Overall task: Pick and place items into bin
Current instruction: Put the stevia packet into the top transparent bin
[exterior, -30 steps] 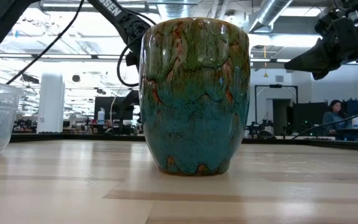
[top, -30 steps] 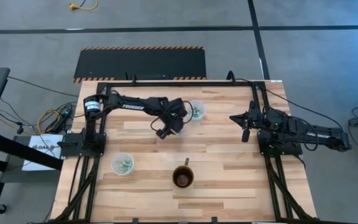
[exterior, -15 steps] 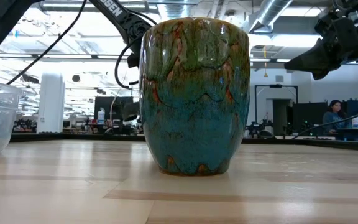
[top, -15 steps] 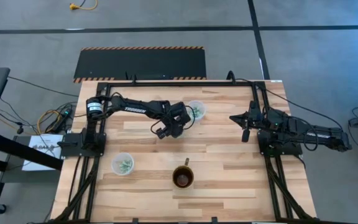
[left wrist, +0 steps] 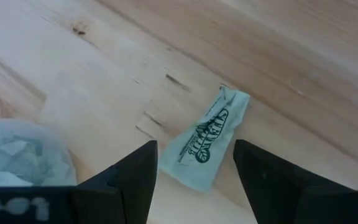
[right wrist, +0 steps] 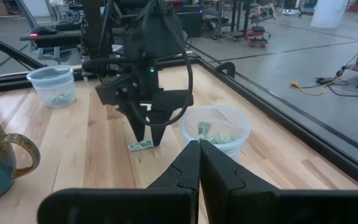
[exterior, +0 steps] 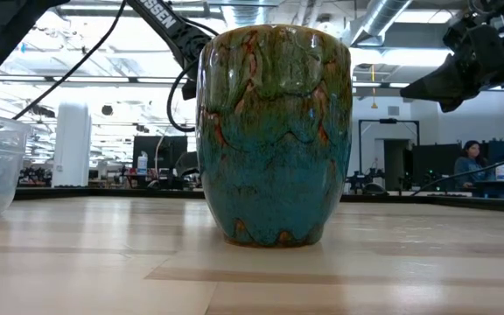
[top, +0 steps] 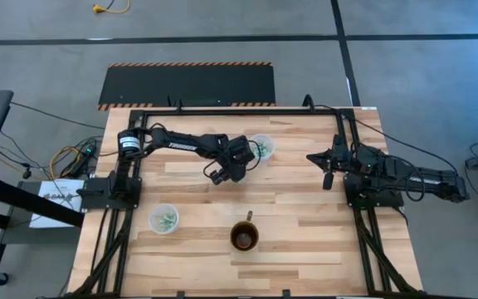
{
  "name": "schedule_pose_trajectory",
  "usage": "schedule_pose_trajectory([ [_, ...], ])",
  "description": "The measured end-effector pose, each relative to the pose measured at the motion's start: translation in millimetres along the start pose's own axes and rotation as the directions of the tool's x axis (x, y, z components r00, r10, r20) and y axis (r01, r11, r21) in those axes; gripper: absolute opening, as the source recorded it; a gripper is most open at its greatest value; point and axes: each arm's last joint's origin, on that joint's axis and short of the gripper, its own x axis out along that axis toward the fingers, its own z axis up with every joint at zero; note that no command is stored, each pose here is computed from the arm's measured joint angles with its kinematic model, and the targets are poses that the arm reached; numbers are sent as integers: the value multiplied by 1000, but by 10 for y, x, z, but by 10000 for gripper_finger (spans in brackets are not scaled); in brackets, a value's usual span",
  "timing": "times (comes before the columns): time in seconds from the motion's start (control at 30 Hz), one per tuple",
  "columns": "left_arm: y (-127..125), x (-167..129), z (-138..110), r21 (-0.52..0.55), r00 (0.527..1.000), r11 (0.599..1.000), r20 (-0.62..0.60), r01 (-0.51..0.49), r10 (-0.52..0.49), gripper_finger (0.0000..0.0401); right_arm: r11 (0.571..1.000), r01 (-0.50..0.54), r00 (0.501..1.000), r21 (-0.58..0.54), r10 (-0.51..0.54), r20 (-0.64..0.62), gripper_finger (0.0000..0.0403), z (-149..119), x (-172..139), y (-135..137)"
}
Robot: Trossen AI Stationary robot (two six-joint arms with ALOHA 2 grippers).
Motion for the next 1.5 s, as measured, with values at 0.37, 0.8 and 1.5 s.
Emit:
schedule_pose_trajectory([
  [0.37,-103,11,2,-142,990,981,66,132,-123,208,1000,0,1000,0,0,0,0,0,0,0],
  [0.8,-104,25,19,-535,991,834,75,137,-115,208,1000,0,1000,0,0,0,0,0,0,0],
  [1.5,-52,44,89,-587,999,809,-49,-33,5,14,1000,0,1000,0,0,0,0,0,0,0],
])
